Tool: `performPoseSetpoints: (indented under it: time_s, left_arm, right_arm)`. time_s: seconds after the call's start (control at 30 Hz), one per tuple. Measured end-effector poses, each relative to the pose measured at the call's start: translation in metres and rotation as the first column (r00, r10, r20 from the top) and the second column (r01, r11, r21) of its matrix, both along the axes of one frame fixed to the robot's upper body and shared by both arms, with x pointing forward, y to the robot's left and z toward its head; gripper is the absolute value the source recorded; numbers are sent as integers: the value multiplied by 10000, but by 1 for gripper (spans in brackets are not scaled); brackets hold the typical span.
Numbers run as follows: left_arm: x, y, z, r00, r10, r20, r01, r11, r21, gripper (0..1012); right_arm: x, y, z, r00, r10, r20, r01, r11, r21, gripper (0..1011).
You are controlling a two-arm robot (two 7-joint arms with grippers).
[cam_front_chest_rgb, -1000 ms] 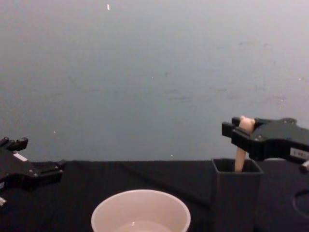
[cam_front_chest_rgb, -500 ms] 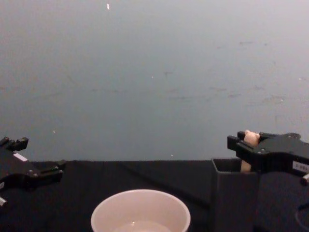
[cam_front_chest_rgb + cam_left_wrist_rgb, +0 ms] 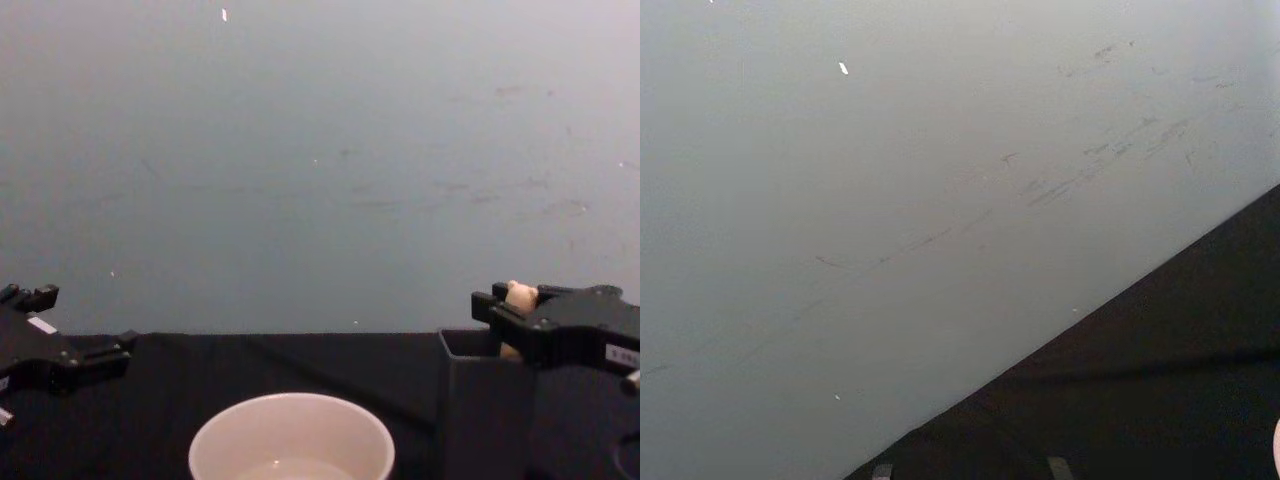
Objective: Pick up the stirring spoon with one hand, stir inside the cup, then place it back in its original position.
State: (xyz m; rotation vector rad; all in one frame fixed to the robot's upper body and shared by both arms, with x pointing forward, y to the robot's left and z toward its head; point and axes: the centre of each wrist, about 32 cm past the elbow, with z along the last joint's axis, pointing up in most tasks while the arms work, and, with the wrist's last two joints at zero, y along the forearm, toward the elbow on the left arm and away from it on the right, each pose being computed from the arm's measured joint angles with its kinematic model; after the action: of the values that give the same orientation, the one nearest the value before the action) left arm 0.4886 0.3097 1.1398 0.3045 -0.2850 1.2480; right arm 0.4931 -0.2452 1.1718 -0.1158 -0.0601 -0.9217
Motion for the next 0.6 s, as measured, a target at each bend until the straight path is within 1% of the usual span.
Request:
performPoseSetpoints:
  time_s: [0.2,0.3,0.37,0.43,0.5,0.53,0.57,0.6]
  left_arm:
    - [0,0,0,10000,1,0,-1,10000,0,1001]
    - [0,0,0,10000,0,0,0,10000,0,1001]
    - [0,0,0,10000,0,0,0,10000,0,1001]
    - [0,0,0,10000,0,0,0,10000,0,1001]
    - [0,0,0,10000,0,1,0,10000,-1,1002]
    - [0,0,0,10000,0,0,0,10000,0,1001]
    - [0,0,0,10000,0,1,0,10000,-1,1001]
    - [0,0,0,10000,1,1,-1,10000,-1,1001]
  right_arm:
    - [1,0,1,10000,1,4,-1,10000,18,216]
    - [2,-1,3,10000,0,8,0,10000,25,296]
    - [2,-1,4,10000,0,12,0,10000,30,374]
    - [3,-1,4,10000,1,15,-1,10000,31,413]
    - [3,0,6,10000,2,21,-2,10000,35,497]
    - [3,-1,6,10000,2,22,-2,10000,35,507]
    - [3,0,7,10000,3,25,-3,10000,37,577]
    - [3,0,7,10000,3,27,-3,10000,38,577]
